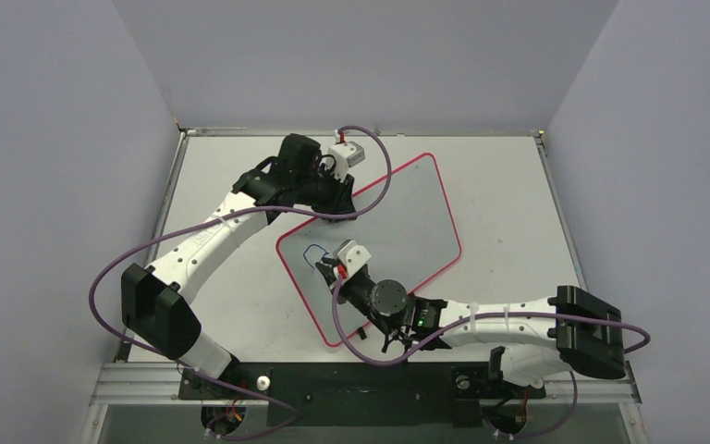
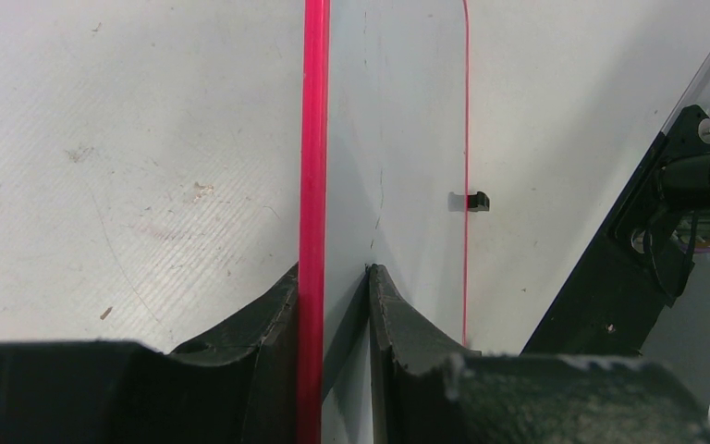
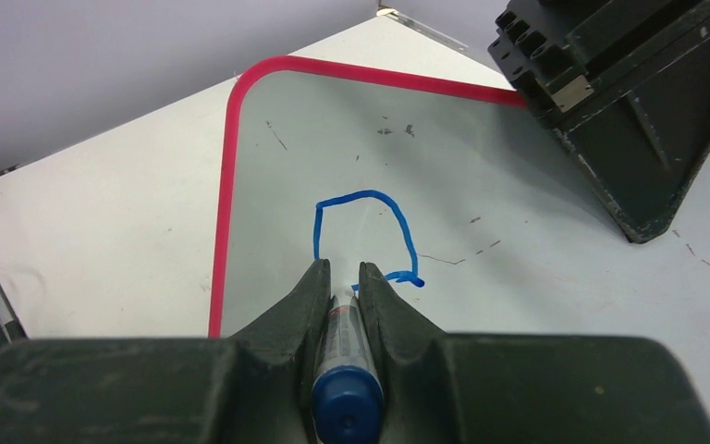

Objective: Write a sentence on the whiteboard

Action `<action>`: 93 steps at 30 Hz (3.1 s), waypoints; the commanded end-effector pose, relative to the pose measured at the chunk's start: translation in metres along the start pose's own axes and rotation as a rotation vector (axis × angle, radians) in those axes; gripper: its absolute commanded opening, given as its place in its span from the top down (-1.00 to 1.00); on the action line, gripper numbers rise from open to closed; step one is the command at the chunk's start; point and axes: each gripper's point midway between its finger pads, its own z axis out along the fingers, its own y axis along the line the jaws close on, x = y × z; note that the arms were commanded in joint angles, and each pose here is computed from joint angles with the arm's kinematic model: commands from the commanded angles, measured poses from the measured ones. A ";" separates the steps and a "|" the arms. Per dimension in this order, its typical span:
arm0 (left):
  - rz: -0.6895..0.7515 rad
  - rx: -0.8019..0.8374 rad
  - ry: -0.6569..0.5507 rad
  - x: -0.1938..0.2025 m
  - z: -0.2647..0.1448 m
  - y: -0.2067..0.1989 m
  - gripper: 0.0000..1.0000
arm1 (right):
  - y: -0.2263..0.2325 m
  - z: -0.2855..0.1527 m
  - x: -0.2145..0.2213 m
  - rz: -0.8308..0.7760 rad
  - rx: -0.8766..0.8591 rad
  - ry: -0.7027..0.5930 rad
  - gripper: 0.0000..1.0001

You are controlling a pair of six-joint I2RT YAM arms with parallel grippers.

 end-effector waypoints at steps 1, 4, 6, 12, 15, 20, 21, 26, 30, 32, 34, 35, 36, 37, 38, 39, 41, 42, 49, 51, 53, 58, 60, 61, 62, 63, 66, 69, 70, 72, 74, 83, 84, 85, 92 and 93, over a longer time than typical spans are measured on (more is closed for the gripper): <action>0.118 -0.153 0.069 0.019 -0.001 0.030 1.00 | 0.013 0.005 -0.005 0.027 -0.031 -0.015 1.00; 0.119 -0.155 0.068 0.018 -0.001 0.030 1.00 | 0.015 0.006 -0.009 0.029 -0.036 -0.021 1.00; 0.117 -0.154 0.069 0.019 -0.001 0.031 1.00 | 0.017 0.007 -0.011 0.031 -0.041 -0.026 1.00; 0.118 -0.155 0.070 0.019 -0.001 0.030 1.00 | 0.018 0.007 -0.019 0.032 -0.049 -0.038 1.00; 0.118 -0.154 0.069 0.019 -0.001 0.030 1.00 | 0.016 0.004 -0.029 0.036 -0.046 -0.055 1.00; 0.118 -0.150 0.067 0.018 -0.001 0.030 1.00 | 0.000 -0.013 -0.060 0.040 -0.024 -0.125 1.00; 0.119 -0.147 0.067 0.018 -0.001 0.029 1.00 | -0.004 -0.016 -0.061 0.036 -0.012 -0.129 1.00; 0.118 -0.145 0.063 0.017 -0.002 0.028 1.00 | -0.032 -0.023 -0.072 0.021 0.052 -0.171 1.00; 0.120 -0.143 0.061 0.017 -0.002 0.027 1.00 | -0.047 -0.016 -0.066 0.033 0.075 -0.166 1.00; 0.120 -0.144 0.060 0.017 -0.003 0.027 1.00 | -0.051 -0.012 -0.064 0.040 0.079 -0.166 1.00; 0.120 -0.143 0.058 0.016 -0.003 0.027 1.00 | -0.051 -0.008 -0.065 0.041 0.077 -0.169 1.00; 0.119 -0.143 0.055 0.016 -0.004 0.026 1.00 | -0.050 -0.006 -0.064 0.041 0.075 -0.167 1.00; 0.118 -0.142 0.054 0.016 -0.004 0.026 1.00 | -0.049 -0.005 -0.066 0.041 0.070 -0.170 1.00; 0.115 -0.142 0.052 0.015 -0.004 0.026 1.00 | -0.049 -0.003 -0.064 0.038 0.069 -0.167 1.00; 0.114 -0.143 0.052 0.015 -0.004 0.026 1.00 | -0.048 -0.002 -0.066 0.038 0.068 -0.171 1.00; 0.111 -0.143 0.052 0.015 -0.004 0.026 1.00 | -0.048 0.000 -0.065 0.036 0.068 -0.168 1.00; 0.109 -0.143 0.052 0.015 -0.004 0.026 1.00 | -0.047 0.002 -0.065 0.036 0.068 -0.169 1.00; 0.108 -0.143 0.052 0.015 -0.004 0.026 1.00 | -0.048 0.003 -0.065 0.037 0.068 -0.170 1.00; 0.109 -0.142 0.052 0.015 -0.003 0.025 1.00 | -0.044 0.009 -0.064 0.041 0.059 -0.170 1.00; 0.109 -0.141 0.051 0.015 -0.004 0.025 1.00 | -0.043 0.011 -0.065 0.040 0.057 -0.173 1.00; 0.109 -0.142 0.050 0.015 -0.003 0.025 1.00 | -0.043 0.013 -0.067 0.033 0.055 -0.174 1.00; 0.112 -0.146 0.048 0.015 -0.005 0.026 1.00 | -0.044 0.017 -0.066 0.017 0.061 -0.165 1.00; 0.113 -0.146 0.048 0.015 -0.004 0.026 1.00 | -0.045 0.019 -0.064 0.017 0.063 -0.161 1.00; 0.113 -0.146 0.048 0.015 -0.004 0.026 1.00 | -0.044 0.019 -0.062 0.019 0.062 -0.158 1.00; 0.113 -0.146 0.049 0.015 -0.004 0.025 1.00 | -0.045 0.019 -0.061 0.019 0.063 -0.155 1.00; 0.113 -0.146 0.049 0.016 -0.004 0.025 1.00 | -0.045 0.019 -0.058 0.020 0.065 -0.150 1.00; 0.112 -0.145 0.051 0.016 -0.004 0.025 1.00 | -0.045 0.019 -0.052 0.022 0.067 -0.138 1.00; 0.114 -0.147 0.049 0.016 -0.004 0.025 1.00 | -0.046 0.017 -0.043 0.024 0.070 -0.120 1.00; 0.113 -0.146 0.050 0.016 -0.004 0.025 1.00 | -0.047 0.016 -0.038 0.022 0.072 -0.111 1.00; 0.114 -0.146 0.049 0.016 -0.005 0.025 1.00 | -0.047 0.014 -0.031 0.024 0.073 -0.097 1.00; 0.113 -0.146 0.050 0.016 -0.004 0.025 1.00 | -0.047 0.012 -0.024 0.025 0.072 -0.083 1.00; 0.113 -0.145 0.051 0.016 -0.003 0.025 1.00 | -0.048 -0.006 0.002 0.056 0.074 -0.030 1.00; 0.112 -0.146 0.052 0.016 -0.003 0.025 1.00 | -0.045 -0.007 0.004 0.062 0.068 -0.026 1.00; 0.113 -0.146 0.050 0.016 -0.004 0.025 1.00 | -0.045 -0.009 0.010 0.061 0.069 -0.014 1.00; 0.113 -0.143 0.050 0.015 -0.003 0.025 1.00 | -0.041 -0.013 0.017 0.069 0.068 -0.003 1.00; 0.113 -0.142 0.051 0.015 -0.003 0.024 1.00 | -0.041 -0.013 0.013 0.068 0.069 -0.011 1.00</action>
